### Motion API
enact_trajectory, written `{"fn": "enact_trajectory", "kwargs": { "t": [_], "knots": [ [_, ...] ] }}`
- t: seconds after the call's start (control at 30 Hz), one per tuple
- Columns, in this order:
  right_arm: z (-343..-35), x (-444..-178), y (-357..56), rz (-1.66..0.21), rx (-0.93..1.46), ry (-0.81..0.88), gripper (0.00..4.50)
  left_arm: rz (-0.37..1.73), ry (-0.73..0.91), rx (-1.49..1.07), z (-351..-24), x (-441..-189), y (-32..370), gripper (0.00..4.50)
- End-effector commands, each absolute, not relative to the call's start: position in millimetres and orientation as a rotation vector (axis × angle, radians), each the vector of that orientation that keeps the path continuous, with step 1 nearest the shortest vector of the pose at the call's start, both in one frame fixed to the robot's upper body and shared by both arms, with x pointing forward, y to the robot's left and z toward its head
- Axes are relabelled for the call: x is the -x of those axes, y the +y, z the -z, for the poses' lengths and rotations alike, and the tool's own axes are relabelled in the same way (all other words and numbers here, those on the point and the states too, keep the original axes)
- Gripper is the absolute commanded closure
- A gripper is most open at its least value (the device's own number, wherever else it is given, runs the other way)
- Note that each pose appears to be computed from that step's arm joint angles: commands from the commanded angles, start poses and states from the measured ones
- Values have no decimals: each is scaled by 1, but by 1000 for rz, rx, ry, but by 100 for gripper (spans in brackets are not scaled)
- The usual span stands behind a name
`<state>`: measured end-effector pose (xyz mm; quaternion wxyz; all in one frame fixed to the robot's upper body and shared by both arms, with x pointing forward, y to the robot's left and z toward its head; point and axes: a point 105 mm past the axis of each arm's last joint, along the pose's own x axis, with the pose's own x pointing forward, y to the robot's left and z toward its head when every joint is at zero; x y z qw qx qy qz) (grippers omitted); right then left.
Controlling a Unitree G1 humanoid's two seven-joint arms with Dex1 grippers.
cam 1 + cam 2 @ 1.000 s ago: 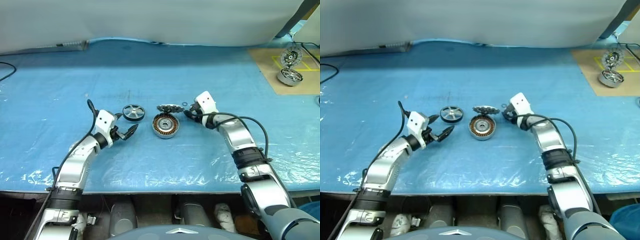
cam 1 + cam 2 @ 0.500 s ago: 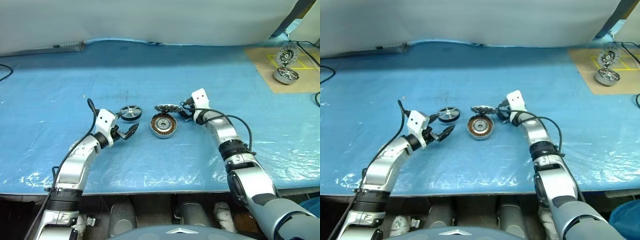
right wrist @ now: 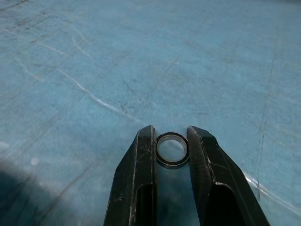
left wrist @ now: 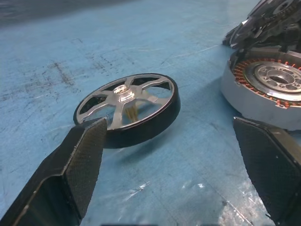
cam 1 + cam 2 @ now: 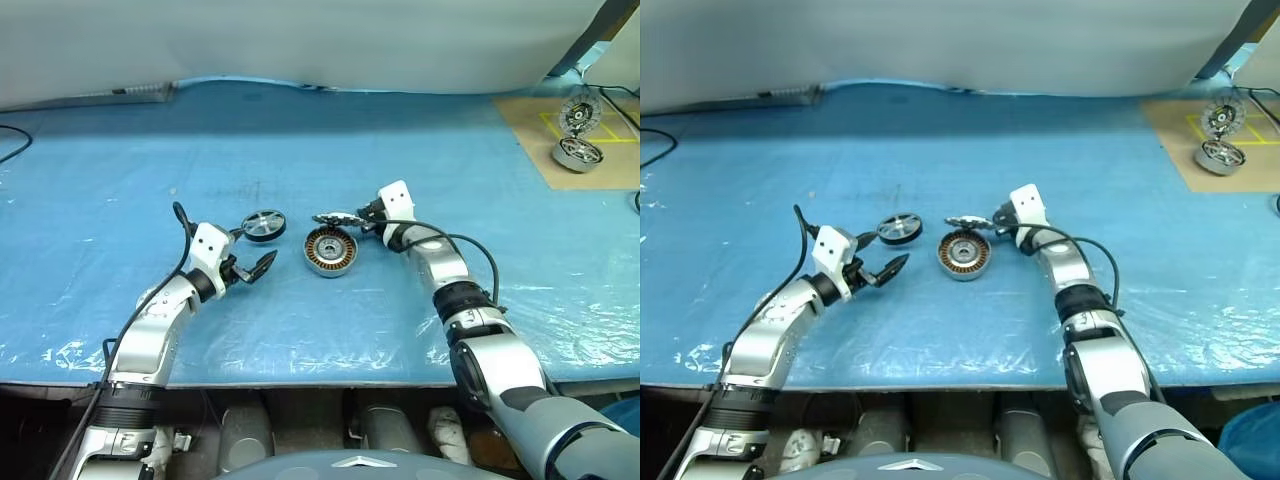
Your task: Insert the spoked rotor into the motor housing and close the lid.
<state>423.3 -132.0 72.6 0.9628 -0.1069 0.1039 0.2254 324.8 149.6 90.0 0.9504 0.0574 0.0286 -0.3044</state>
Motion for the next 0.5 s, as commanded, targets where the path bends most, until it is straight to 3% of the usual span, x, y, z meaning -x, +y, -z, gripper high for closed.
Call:
{"fn": "enact_trajectory", "kwargs": {
  "t": [0.03,0.27,0.5],
  "knots": [
    [-55,-401,-149,-491,248,286,394,630,3,-131,-103,-325,149,0],
    [-70,-355,-162,-632,433,240,394,656,-34,-146,-103,-320,144,0],
    [-99,-319,-130,-923,405,212,394,735,-8,-162,-91,-306,137,0]
  ]
}}
